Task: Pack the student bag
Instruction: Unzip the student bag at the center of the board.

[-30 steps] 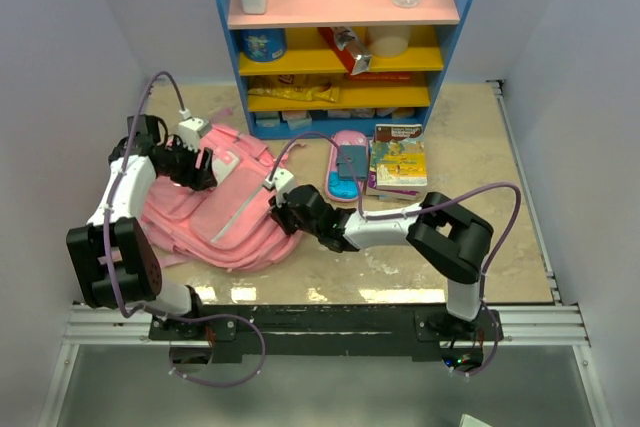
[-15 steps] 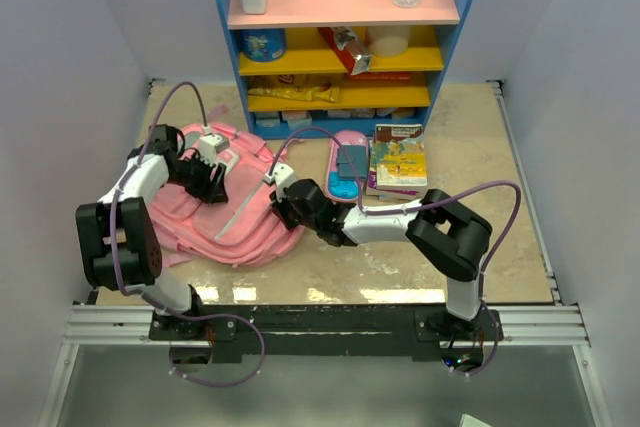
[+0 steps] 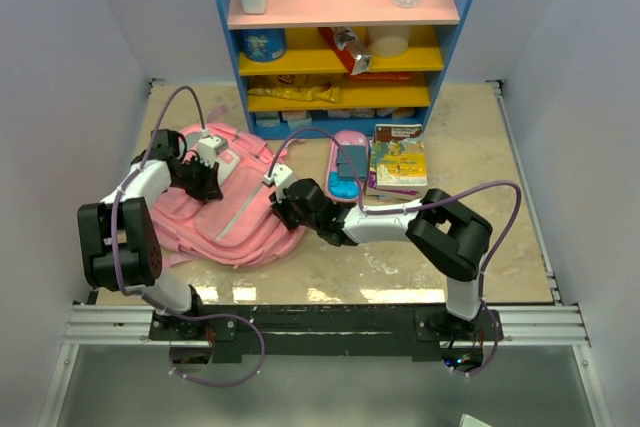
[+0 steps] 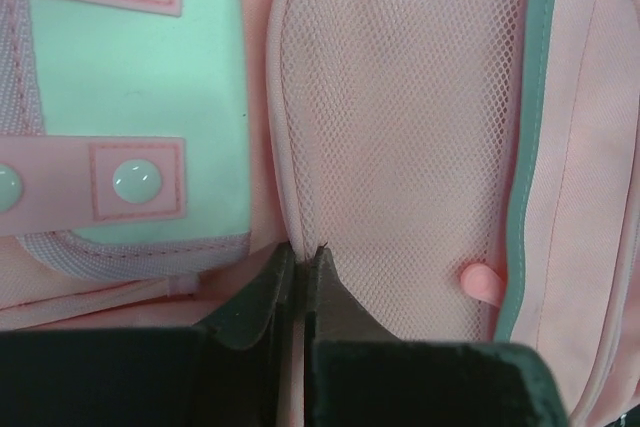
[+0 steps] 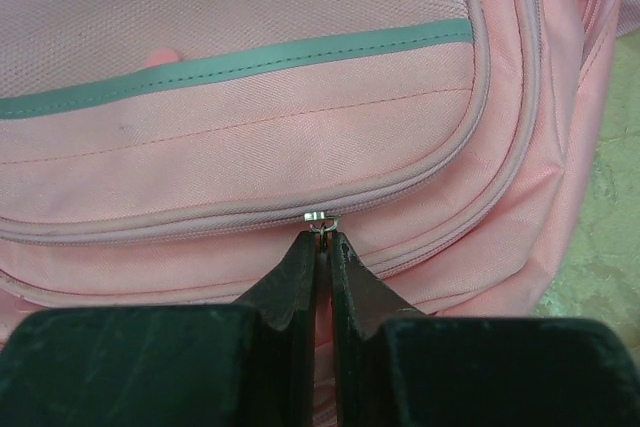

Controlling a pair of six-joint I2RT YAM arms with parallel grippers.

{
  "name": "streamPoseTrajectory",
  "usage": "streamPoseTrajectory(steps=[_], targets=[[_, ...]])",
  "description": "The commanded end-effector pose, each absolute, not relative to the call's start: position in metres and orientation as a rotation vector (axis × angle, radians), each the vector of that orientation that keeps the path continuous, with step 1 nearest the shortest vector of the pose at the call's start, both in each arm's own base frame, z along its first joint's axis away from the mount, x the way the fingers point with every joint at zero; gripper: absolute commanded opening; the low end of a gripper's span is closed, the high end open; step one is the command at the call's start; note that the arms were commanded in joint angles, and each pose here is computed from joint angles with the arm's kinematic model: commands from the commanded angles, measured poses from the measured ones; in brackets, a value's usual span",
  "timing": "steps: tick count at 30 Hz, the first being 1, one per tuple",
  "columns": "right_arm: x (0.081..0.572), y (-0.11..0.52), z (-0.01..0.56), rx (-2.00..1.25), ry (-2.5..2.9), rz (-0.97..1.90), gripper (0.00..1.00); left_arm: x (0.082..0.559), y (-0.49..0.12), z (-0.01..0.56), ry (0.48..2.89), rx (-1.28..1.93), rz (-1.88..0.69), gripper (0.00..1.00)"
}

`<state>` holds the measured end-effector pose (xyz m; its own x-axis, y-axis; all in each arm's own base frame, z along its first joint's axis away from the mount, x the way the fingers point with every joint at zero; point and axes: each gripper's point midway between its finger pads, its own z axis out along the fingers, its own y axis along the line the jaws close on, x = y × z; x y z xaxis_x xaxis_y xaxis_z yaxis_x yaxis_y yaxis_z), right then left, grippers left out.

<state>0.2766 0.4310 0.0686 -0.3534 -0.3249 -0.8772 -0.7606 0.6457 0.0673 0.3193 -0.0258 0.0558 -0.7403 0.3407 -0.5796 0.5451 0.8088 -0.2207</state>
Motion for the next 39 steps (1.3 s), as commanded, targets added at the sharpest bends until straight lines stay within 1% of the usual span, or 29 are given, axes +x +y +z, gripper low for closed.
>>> streamPoseTrajectory(steps=[1, 6, 11, 18, 22, 26, 28, 34, 39], targets=[[0.264, 0.437, 0.09, -0.891, 1.884, 0.637, 0.0, 0.329, -0.029, 0.069, 2.427, 0.531, -0.527, 0.0], [0.242, 0.438, 0.091, -0.928, 1.87, 0.625, 0.0, 0.352, -0.033, 0.088, 2.381, 0.358, -0.558, 0.0], [0.216, 0.444, 0.094, -0.941, 1.856, 0.646, 0.0, 0.366, -0.029, 0.088, 2.39, 0.205, -0.559, 0.0], [0.178, 0.463, 0.096, -0.962, 1.849, 0.745, 0.0, 0.37, -0.028, 0.084, 2.38, 0.05, -0.565, 0.0], [0.148, 0.48, 0.09, -1.013, 1.847, 0.812, 0.0, 0.372, -0.026, 0.087, 2.352, 0.018, -0.542, 0.0], [0.128, 0.491, 0.079, -1.051, 1.855, 0.853, 0.0, 0.37, -0.024, 0.086, 2.346, -0.022, -0.529, 0.0], [0.118, 0.5, 0.082, -1.065, 1.843, 0.886, 0.0, 0.37, -0.024, 0.086, 2.342, -0.027, -0.527, 0.0], [0.098, 0.528, 0.094, -1.121, 1.8, 0.968, 0.0, 0.369, -0.022, 0.087, 2.335, -0.049, -0.515, 0.0], [0.095, 0.551, 0.11, -1.126, 1.756, 1.013, 0.0, 0.366, -0.026, 0.087, 2.332, -0.044, -0.539, 0.0]])
